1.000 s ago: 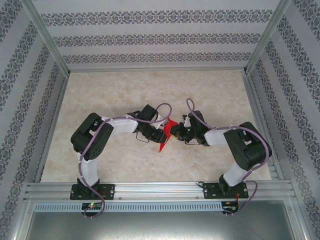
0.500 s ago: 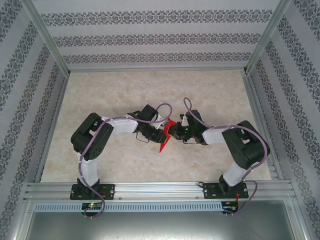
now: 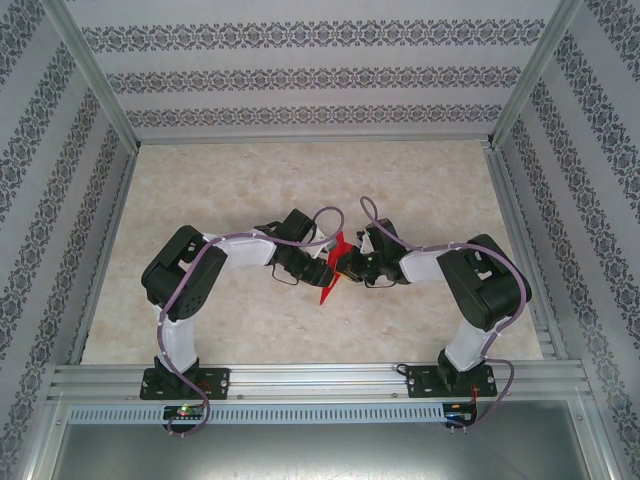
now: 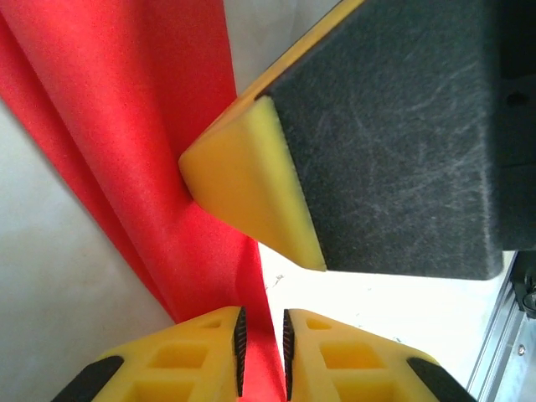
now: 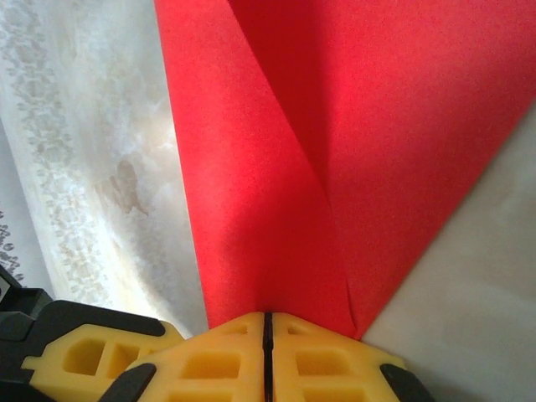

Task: Fold a paper plane with a square sheet of paper (pick it up from the middle)
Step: Fold the wing for the fifth time at the center of the table.

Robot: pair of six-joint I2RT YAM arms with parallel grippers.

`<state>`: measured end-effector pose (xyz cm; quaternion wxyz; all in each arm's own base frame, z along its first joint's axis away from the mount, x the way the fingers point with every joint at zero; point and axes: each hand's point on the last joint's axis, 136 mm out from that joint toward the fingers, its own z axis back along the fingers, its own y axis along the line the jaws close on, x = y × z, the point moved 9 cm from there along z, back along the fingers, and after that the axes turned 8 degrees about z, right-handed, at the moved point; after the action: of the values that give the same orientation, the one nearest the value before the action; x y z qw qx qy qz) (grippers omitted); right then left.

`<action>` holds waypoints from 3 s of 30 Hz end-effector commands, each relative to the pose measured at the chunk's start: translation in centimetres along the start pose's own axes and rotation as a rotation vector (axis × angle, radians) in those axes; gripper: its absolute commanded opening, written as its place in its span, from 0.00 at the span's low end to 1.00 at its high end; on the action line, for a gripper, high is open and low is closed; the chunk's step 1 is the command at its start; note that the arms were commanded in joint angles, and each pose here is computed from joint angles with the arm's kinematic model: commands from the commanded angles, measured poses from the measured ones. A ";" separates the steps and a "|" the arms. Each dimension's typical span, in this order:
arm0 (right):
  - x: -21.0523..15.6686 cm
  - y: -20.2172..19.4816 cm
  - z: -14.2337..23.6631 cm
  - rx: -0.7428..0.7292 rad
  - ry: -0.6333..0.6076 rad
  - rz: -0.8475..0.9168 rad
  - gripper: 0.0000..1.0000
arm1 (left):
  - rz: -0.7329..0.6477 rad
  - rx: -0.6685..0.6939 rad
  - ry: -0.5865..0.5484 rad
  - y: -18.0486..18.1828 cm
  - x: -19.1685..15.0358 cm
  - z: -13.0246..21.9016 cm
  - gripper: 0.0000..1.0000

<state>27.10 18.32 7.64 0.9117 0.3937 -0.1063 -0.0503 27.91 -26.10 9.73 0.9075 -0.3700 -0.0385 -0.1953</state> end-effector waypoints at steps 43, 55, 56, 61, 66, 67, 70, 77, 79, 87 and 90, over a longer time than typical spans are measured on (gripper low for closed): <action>-1.7 -2.7 -0.9 -0.174 0.069 0.016 0.08 | 0.085 -0.004 -0.028 -2.6 -1.1 -1.2 0.19; -1.6 -2.7 -0.9 -0.167 0.065 0.021 0.08 | 0.160 0.203 -0.175 -2.3 -2.3 2.4 0.24; -1.6 -2.7 -0.9 -0.166 0.066 0.021 0.07 | 0.168 0.200 -0.165 -2.2 -2.3 2.1 0.23; -1.5 -2.6 -0.8 -0.162 0.065 0.024 0.07 | 0.186 0.177 -0.141 -1.6 -2.4 1.0 0.17; -1.6 -2.7 -0.8 -0.164 0.065 0.022 0.07 | 0.159 0.145 -0.111 -2.1 -2.4 -0.1 0.15; -1.7 -2.7 -0.8 -0.164 0.066 0.023 0.07 | 0.151 0.142 -0.107 -2.1 -2.4 -0.2 0.14; -1.7 -2.8 -0.8 -0.164 0.064 0.019 0.07 | 0.147 0.137 -0.097 -2.1 -2.4 -0.6 0.14; -1.8 -3.0 -0.9 -0.165 0.068 0.016 0.07 | 0.140 0.126 -0.085 -2.3 -2.5 -0.9 0.13; -1.8 -3.1 -0.9 -0.166 0.068 0.015 0.07 | 0.129 0.124 -0.073 -2.4 -2.6 -1.2 0.13; -2.0 -3.4 -1.1 -0.170 0.074 0.008 0.07 | 0.117 0.134 -0.054 -2.4 -2.8 -1.9 0.14; -2.1 -3.5 -1.1 -0.173 0.074 0.007 0.06 | 0.107 0.135 -0.044 -2.5 -2.9 -2.1 0.15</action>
<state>27.22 18.54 7.56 0.9167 0.3816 -0.1176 -0.0171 24.65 -27.18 9.48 0.9425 -0.3100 -0.0593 -0.1097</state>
